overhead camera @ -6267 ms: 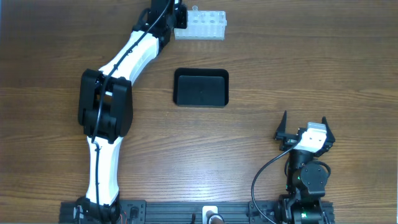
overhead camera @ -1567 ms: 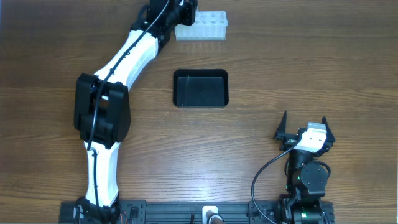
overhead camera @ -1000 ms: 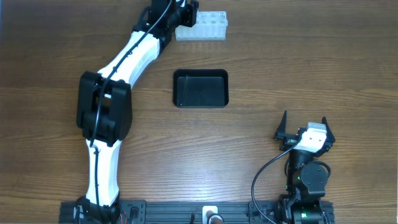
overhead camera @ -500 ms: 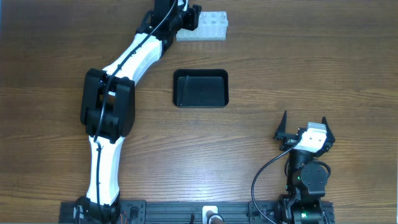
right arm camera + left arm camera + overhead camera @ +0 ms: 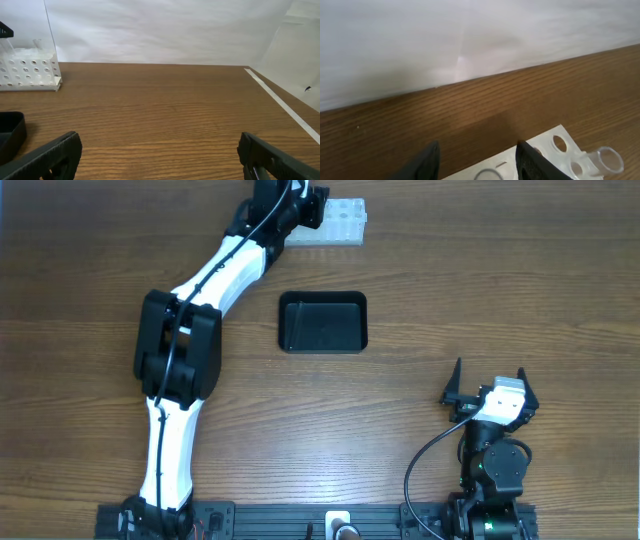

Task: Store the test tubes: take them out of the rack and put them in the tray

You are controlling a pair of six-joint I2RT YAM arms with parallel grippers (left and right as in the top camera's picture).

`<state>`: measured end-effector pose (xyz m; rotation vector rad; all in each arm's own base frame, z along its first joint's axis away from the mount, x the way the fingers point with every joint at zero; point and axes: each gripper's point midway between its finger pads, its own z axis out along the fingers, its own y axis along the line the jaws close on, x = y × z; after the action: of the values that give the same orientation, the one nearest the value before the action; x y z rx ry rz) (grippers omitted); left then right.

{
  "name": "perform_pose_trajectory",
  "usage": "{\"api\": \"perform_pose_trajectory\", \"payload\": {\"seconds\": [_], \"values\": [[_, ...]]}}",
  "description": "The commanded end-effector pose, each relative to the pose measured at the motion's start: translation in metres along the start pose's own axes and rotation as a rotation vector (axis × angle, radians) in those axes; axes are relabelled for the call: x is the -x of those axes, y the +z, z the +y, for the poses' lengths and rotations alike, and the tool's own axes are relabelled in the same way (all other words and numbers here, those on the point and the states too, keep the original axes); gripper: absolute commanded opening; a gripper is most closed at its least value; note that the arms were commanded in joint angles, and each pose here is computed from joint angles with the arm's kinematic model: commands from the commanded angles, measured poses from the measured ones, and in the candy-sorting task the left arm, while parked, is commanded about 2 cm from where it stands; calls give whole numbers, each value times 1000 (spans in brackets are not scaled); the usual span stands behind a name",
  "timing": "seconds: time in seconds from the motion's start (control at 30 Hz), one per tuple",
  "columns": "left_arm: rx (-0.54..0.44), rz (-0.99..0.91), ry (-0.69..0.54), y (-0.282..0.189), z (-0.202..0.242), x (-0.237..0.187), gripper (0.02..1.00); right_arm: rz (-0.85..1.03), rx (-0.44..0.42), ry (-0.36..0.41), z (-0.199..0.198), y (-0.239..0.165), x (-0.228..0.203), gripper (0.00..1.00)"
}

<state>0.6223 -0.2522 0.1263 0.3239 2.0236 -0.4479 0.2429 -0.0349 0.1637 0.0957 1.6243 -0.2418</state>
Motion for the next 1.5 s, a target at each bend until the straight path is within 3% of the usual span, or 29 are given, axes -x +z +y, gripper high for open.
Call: {"api": "perform_pose_trajectory", "payload": {"seconds": [0.03,1.1,1.37,1.5], "values": [[-6,48,7,11,3,-25,474,4,-21,-1,-4,0,-2,991],[28,37,-9,10,16,-22,478,4,-21,-1,-4,0,-2,991],[21,39,-5,11,11,-23,332,3,-21,-1,-4,0,-2,993],[21,39,-5,11,11,-23,321,3,-21,-1,-4,0,-2,993]]}}
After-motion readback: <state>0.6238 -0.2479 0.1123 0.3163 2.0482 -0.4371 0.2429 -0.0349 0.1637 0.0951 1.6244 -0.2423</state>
